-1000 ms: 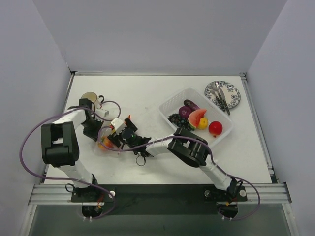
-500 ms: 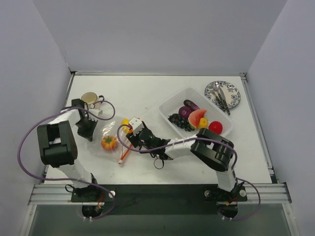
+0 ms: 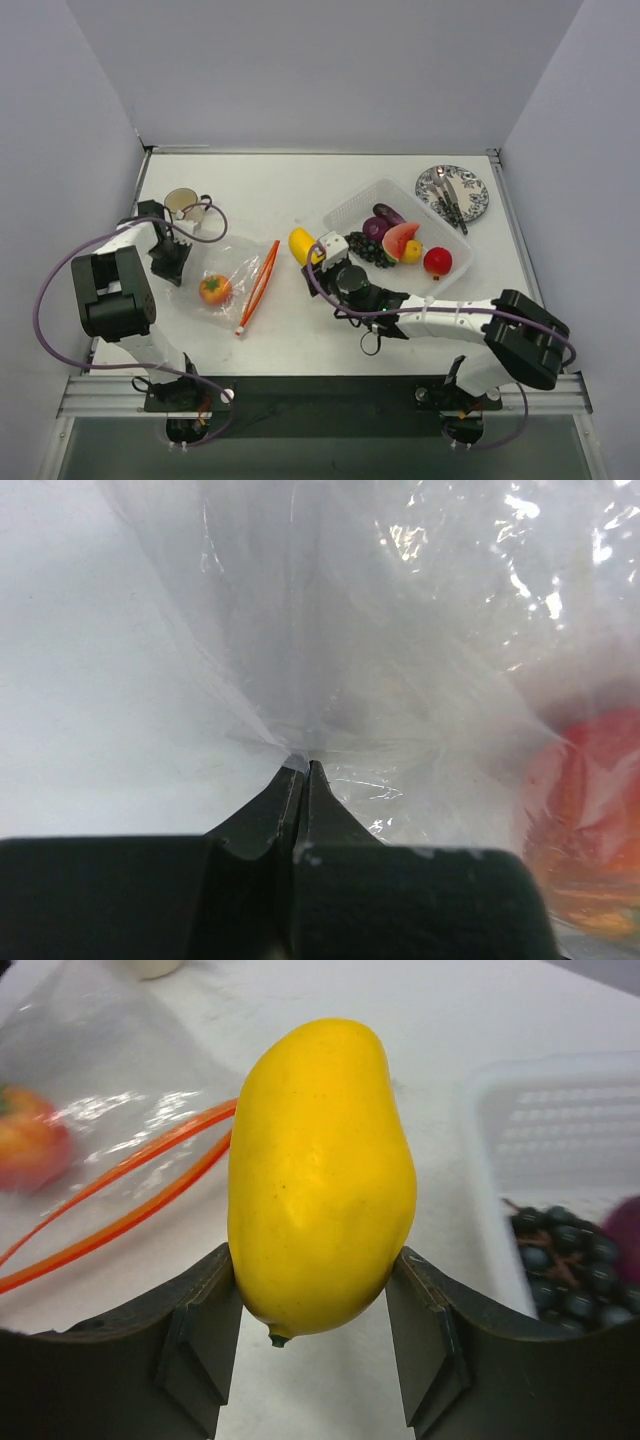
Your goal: Open the zip-top bag and remove the fake food
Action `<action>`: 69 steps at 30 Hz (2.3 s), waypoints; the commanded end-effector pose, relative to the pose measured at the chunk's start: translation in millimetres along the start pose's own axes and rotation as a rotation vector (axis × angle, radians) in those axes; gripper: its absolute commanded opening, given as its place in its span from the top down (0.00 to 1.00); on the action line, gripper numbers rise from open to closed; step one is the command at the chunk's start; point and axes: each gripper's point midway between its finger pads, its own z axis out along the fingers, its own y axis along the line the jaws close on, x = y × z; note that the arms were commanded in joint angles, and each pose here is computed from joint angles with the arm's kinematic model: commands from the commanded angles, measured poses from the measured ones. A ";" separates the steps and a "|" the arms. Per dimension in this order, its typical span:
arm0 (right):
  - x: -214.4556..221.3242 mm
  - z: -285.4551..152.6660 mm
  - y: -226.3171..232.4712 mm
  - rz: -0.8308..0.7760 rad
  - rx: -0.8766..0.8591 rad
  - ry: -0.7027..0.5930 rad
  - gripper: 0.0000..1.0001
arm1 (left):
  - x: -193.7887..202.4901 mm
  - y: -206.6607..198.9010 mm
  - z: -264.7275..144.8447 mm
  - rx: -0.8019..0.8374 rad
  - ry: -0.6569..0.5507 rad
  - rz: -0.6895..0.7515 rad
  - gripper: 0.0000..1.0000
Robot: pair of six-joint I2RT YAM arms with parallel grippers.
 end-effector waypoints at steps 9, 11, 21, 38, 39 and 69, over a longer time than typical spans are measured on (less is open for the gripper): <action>-49.1 -32.5 -183.4 0.150 0.672 -0.071 0.11 | -18.5 -1.9 -15.6 -0.001 -0.056 0.026 1.00; -53.0 -32.6 -184.8 0.151 0.675 -0.077 0.00 | -17.8 -3.5 -16.2 0.005 -0.058 0.026 1.00; -49.7 -8.8 -110.2 -0.109 0.383 0.086 0.00 | -23.5 -28.2 -19.7 0.081 -0.066 0.039 1.00; 32.8 35.5 59.1 -0.130 -0.205 0.086 0.23 | -31.9 -30.0 3.6 0.040 -0.035 0.057 1.00; 30.6 37.9 63.9 -0.127 -0.224 0.080 0.23 | -31.7 -30.1 4.0 0.040 -0.034 0.057 1.00; 28.0 74.2 135.3 -0.039 -0.450 0.062 0.18 | -39.2 -41.2 -2.2 0.050 -0.044 0.074 1.00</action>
